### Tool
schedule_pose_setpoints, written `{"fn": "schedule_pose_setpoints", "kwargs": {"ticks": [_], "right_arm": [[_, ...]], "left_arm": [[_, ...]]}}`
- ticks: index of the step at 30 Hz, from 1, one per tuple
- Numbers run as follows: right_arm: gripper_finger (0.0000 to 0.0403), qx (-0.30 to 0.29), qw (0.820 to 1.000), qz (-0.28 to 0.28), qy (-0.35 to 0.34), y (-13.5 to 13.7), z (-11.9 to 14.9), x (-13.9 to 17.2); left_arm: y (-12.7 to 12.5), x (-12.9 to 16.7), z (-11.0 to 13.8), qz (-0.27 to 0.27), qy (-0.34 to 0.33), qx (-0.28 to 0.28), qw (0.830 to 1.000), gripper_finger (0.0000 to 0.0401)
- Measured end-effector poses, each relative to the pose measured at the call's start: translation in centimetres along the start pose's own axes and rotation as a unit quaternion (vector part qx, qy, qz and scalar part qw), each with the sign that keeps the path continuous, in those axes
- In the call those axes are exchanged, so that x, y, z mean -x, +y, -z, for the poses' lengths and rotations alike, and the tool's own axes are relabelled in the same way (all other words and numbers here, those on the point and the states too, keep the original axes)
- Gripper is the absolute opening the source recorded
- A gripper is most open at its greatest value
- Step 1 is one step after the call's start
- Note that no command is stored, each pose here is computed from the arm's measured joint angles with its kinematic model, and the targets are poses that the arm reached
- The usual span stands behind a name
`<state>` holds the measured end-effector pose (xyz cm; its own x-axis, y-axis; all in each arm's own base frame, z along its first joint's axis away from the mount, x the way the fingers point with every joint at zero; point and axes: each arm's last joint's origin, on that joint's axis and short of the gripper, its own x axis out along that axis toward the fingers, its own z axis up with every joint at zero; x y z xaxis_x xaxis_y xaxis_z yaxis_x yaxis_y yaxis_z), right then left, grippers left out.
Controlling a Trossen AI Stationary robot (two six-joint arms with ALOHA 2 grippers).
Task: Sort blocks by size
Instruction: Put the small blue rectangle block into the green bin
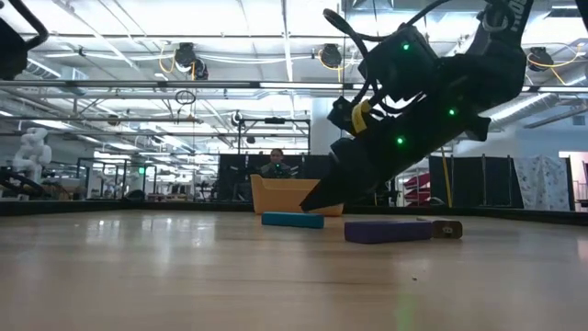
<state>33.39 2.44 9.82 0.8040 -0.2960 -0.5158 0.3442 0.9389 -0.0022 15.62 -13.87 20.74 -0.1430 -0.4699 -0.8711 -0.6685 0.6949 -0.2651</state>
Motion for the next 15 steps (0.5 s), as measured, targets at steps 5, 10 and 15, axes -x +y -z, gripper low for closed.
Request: {"fn": "schedule_pose_setpoints", "kwargs": {"ticks": [5,10,15], "right_arm": [[0.0247,0.002,1.0,-0.004,-0.004,0.24,-0.03,0.08],[0.0247,0.002,1.0,-0.011,-0.01,0.55,-0.11,0.19],[0.0247,0.0,0.999,-0.036,-0.006,0.83,-0.07,0.26]], "left_arm": [[-0.01,0.01,0.0,0.001,-0.001,-0.005,1.0,0.0194],[0.02,0.14,0.07,0.004,-0.002,-0.007,1.0,0.0194],[0.15,0.59,0.27,0.014,-0.009,-0.012,1.0,0.0193]]}}
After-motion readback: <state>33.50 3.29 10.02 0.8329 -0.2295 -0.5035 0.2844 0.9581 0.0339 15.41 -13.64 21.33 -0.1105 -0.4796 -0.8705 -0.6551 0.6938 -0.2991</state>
